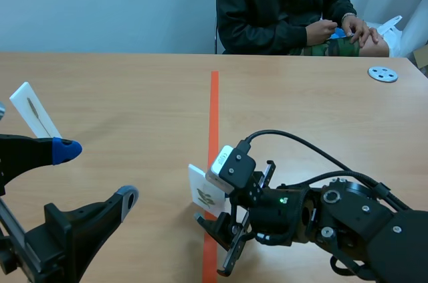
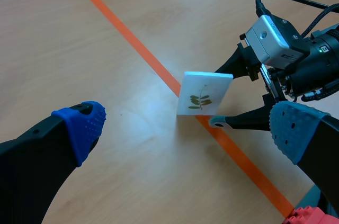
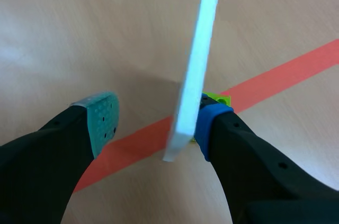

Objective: Sort the leaf by its shape. The table is split by an orange tape line. A compound leaf with several leaflets goes to the left side, a simple leaf with one blade goes to the right side. Return to the home posture when a red brick is placed on the table.

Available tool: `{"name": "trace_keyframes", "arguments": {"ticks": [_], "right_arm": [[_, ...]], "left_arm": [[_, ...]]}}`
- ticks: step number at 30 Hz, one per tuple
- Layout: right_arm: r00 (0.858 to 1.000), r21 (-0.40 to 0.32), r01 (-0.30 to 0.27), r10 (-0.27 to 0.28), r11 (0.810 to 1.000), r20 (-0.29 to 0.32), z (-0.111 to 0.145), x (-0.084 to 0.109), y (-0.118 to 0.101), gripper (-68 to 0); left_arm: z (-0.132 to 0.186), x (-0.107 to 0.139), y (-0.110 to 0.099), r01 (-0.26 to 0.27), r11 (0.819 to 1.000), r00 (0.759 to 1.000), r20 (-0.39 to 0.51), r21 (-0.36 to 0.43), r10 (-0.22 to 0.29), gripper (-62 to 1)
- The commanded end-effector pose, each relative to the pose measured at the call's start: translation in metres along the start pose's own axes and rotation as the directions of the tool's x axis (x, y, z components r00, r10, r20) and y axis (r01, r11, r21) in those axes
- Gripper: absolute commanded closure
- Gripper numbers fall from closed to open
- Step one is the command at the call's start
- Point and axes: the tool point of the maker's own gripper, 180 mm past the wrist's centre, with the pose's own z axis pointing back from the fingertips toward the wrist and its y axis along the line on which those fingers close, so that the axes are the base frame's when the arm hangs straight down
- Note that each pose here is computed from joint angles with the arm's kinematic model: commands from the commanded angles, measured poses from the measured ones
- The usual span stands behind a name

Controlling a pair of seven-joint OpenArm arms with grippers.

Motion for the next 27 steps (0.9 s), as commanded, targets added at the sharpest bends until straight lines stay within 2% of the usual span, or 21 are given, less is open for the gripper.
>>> {"name": "trace_keyframes", "arguments": {"ticks": [1, 5, 13, 18, 24, 27], "right_arm": [[0.999, -0.019, -0.011, 0.012, 1.0, 0.042, -0.001, 0.014, -0.007, -27.0], [0.999, -0.037, -0.013, 0.015, 0.999, 0.043, -0.001, 0.014, -0.01, -22.1], [0.999, -0.041, -0.015, 0.017, 0.999, 0.041, -0.001, 0.014, -0.011, -6.6], [0.998, -0.055, -0.013, 0.017, 0.998, 0.068, 0.001, 0.019, -0.016, -3.0], [0.994, -0.135, -0.042, 0.055, 0.99, 0.095, 0.016, 0.042, -0.047, -3.0], [0.992, -0.215, -0.01, 0.037, 0.977, 0.124, 0.033, 0.055, -0.073, -3.0]], "left_arm": [[0.0, 0.006, 0.0, -0.004, 1.0, 1.0, 0.025, -0.004, 0.004, -62.3], [0.0, 0.006, 0.0, -0.004, 1.0, 1.0, 0.025, -0.004, 0.004, -62.3], [0.0, 0.006, 0.0, -0.002, 1.0, 1.0, 0.024, -0.004, 0.002, -62.3], [0.0, 0.006, 0.0, -0.001, 1.0, 1.0, 0.024, -0.004, 0.001, -62.3], [0.0, 0.006, 0.0, -0.001, 1.0, 1.0, 0.024, -0.004, 0.001, -62.3], [0.0, 0.006, 0.0, -0.001, 1.0, 1.0, 0.024, -0.004, 0.002, -62.3]]}}
